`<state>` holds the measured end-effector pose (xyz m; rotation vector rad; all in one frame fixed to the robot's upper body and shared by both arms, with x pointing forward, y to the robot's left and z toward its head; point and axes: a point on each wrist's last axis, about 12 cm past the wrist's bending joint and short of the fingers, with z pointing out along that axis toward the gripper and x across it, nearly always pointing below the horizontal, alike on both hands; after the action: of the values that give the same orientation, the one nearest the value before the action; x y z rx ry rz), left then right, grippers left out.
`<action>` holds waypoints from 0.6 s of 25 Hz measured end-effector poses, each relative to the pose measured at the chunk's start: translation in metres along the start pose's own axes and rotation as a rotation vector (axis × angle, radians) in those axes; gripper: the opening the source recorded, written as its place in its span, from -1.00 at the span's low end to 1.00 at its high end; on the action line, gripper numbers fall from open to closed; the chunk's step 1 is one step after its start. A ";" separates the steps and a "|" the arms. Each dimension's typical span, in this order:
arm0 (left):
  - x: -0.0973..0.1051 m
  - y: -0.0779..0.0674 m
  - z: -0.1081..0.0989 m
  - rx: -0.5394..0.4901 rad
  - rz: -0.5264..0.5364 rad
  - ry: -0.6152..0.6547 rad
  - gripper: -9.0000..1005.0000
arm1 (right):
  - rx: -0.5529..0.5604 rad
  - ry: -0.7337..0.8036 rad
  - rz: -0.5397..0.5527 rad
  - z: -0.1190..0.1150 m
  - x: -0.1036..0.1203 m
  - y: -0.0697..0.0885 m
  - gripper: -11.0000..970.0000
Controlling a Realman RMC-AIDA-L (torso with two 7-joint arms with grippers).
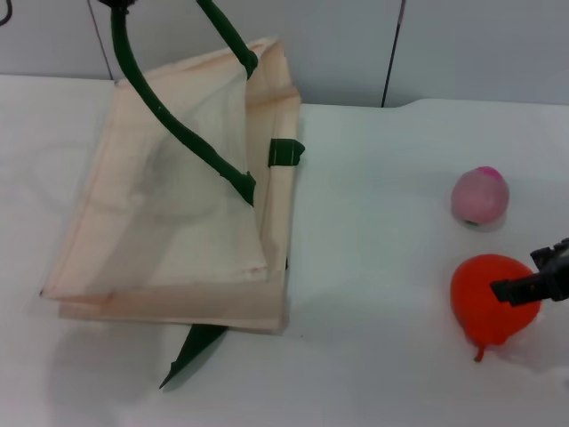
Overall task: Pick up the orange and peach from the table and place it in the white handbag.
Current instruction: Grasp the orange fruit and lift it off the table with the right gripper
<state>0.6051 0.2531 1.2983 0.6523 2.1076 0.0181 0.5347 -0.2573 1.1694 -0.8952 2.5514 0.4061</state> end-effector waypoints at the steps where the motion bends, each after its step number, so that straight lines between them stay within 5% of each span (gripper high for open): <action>1: 0.000 0.000 0.000 0.000 -0.001 0.001 -0.75 | 0.008 0.011 -0.002 0.001 0.000 -0.001 0.68; 15: 0.000 0.000 0.001 0.000 -0.002 -0.001 -0.75 | 0.026 0.069 -0.010 0.006 -0.005 -0.004 0.81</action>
<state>0.6059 0.2533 1.2979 0.6494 2.1077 0.0168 0.5422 -0.2550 1.1655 -0.9275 2.6079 0.3443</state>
